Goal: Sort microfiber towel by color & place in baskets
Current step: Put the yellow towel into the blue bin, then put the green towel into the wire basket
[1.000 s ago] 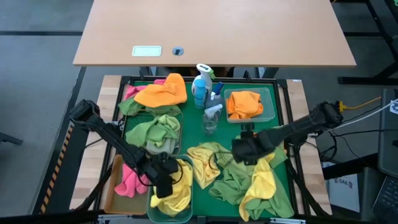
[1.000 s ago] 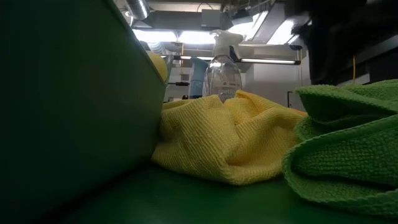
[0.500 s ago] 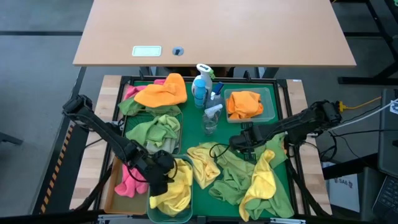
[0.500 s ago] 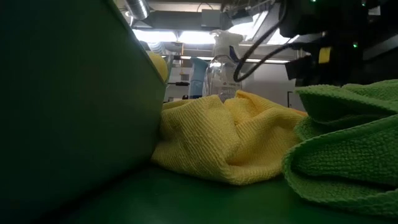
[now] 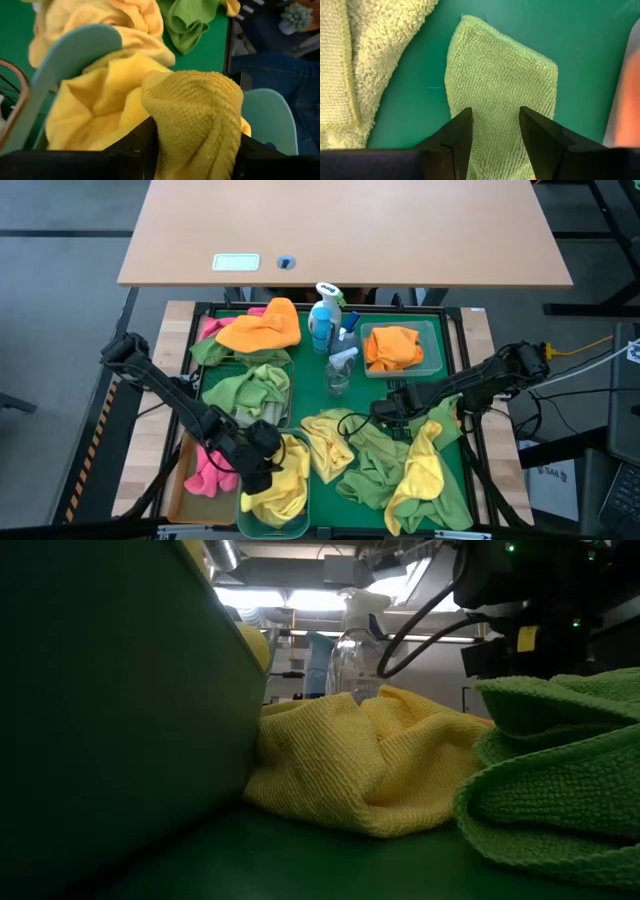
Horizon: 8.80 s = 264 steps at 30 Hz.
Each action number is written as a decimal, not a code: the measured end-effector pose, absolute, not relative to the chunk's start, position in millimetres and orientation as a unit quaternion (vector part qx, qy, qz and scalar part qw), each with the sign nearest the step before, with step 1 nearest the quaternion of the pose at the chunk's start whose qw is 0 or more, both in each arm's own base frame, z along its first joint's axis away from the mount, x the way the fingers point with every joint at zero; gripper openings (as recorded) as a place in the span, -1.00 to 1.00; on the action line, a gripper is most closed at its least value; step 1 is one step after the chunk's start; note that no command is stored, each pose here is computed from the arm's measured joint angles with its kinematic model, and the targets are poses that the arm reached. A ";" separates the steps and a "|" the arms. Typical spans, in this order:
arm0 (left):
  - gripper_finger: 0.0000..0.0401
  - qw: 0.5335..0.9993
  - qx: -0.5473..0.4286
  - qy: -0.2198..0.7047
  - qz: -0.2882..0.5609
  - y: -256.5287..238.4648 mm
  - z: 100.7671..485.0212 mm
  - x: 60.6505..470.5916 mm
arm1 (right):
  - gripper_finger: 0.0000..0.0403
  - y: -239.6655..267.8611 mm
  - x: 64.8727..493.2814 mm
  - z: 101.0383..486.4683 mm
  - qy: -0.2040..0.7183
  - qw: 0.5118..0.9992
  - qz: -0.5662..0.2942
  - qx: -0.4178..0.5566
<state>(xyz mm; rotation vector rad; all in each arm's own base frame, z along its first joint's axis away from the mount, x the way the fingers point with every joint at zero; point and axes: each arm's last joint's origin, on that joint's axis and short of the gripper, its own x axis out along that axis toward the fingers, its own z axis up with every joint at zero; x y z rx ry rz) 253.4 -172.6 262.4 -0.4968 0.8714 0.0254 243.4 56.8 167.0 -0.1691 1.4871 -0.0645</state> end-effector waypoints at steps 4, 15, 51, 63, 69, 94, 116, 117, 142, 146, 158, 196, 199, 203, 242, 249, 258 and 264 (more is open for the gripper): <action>-0.34 0.866 -0.239 0.439 0.002 -175.9 255.2 255.8 | -0.20 56.8 243.2 167.0 0.677 0.732 -0.029 -0.077; -0.34 0.830 -0.286 0.473 0.072 -164.4 240.3 263.2 | -0.20 56.8 243.2 167.0 0.677 0.732 -0.029 -0.077; -0.34 0.715 -0.410 0.563 0.055 -146.5 220.1 285.9 | -0.20 57.2 244.9 167.0 0.670 0.738 -0.029 -0.075; -0.34 0.747 -0.404 0.522 0.075 -145.4 220.7 290.7 | -0.20 61.3 261.2 169.5 0.606 0.793 -0.021 -0.057; -0.34 0.750 -0.396 0.526 0.067 -146.5 220.7 290.0 | -0.20 63.7 270.8 172.4 0.564 0.824 -0.016 -0.045; 0.14 0.764 -0.395 0.506 0.057 -148.8 223.2 292.7 | -0.20 67.5 285.8 179.7 0.492 0.870 -0.007 -0.025; 0.75 0.793 -0.449 0.411 -0.020 -129.1 295.5 263.6 | -0.20 68.3 288.2 181.2 0.479 0.878 -0.006 -0.022; 0.75 0.799 -0.451 0.397 -0.018 -127.2 298.8 263.5 | -0.20 68.3 288.2 181.2 0.479 0.878 -0.006 -0.022; 0.74 0.935 -0.280 0.198 0.096 -116.4 313.6 277.3 | -0.20 70.5 298.6 188.8 0.419 0.908 -0.003 -0.009; 0.74 0.934 -0.281 0.197 0.095 -116.6 313.7 277.4 | -0.20 72.8 299.2 189.4 0.419 0.907 0.030 0.008; 0.74 0.934 -0.280 0.198 0.095 -117.1 312.6 278.5 | -0.20 77.5 296.4 188.0 0.433 0.900 0.044 0.031; 0.74 0.946 -0.235 0.205 0.088 -117.0 311.8 278.1 | -0.95 78.6 302.7 182.5 0.552 0.833 -0.013 0.030; 0.74 0.954 -0.204 0.206 0.079 -117.7 312.3 278.0 | -0.91 78.2 301.1 203.9 0.538 0.842 -0.009 0.034; 0.74 0.961 -0.168 0.208 0.070 -118.1 312.5 278.0 | -0.96 77.1 298.4 231.5 0.517 0.855 -0.006 0.040; 0.11 0.977 -0.030 0.157 0.143 -106.6 286.6 324.5 | -0.90 81.3 313.6 339.2 0.334 0.941 0.049 0.037; 0.02 0.977 -0.031 0.157 0.143 -106.6 286.6 324.5 | -0.89 81.3 313.6 339.2 0.334 0.941 0.049 0.037; -0.15 0.977 -0.032 0.157 0.143 -106.6 286.6 324.5 | -0.50 82.3 317.0 343.9 0.306 0.950 0.053 0.043; -0.38 0.977 -0.033 0.157 0.143 -106.6 286.7 324.5 | -0.10 82.3 317.3 344.3 0.304 0.950 0.053 0.043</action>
